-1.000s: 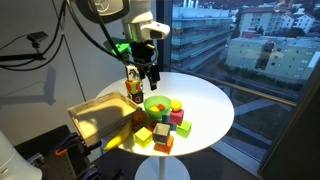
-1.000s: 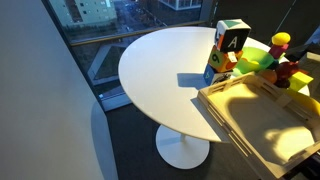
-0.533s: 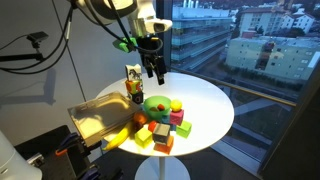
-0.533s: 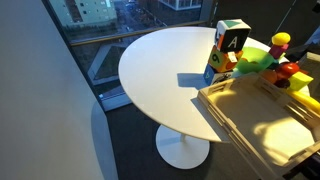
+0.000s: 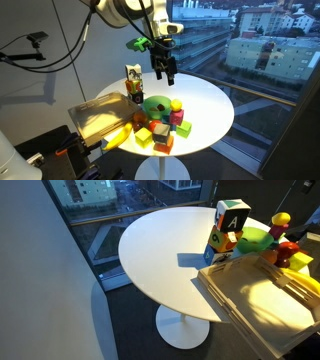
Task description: Remove the lemon from the pink block and put it in the green bowl
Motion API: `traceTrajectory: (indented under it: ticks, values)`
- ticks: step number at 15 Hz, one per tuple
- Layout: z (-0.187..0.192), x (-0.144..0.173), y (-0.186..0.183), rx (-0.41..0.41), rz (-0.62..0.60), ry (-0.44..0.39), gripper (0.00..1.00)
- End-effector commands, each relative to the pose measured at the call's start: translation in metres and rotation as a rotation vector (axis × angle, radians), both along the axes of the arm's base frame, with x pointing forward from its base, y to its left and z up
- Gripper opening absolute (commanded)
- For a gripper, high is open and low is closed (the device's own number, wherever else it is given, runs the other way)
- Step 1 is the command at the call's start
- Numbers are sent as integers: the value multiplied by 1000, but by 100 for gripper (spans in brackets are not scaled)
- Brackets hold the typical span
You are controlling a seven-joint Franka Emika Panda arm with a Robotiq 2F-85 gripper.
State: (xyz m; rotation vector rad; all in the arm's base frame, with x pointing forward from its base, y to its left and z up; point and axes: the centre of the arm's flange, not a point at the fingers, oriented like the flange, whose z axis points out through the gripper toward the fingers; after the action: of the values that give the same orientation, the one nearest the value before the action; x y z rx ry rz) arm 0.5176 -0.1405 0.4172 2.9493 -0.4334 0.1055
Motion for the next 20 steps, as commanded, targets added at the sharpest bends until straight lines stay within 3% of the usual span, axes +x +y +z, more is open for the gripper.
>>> traceTrajectory:
  ticks: [1,10,20]
  values:
    - [-1,32,-11,-13,19,55,100]
    - [-36,65,-24,-48,181,125,100]
    - [-68,68,-37,-24,331,133,100]
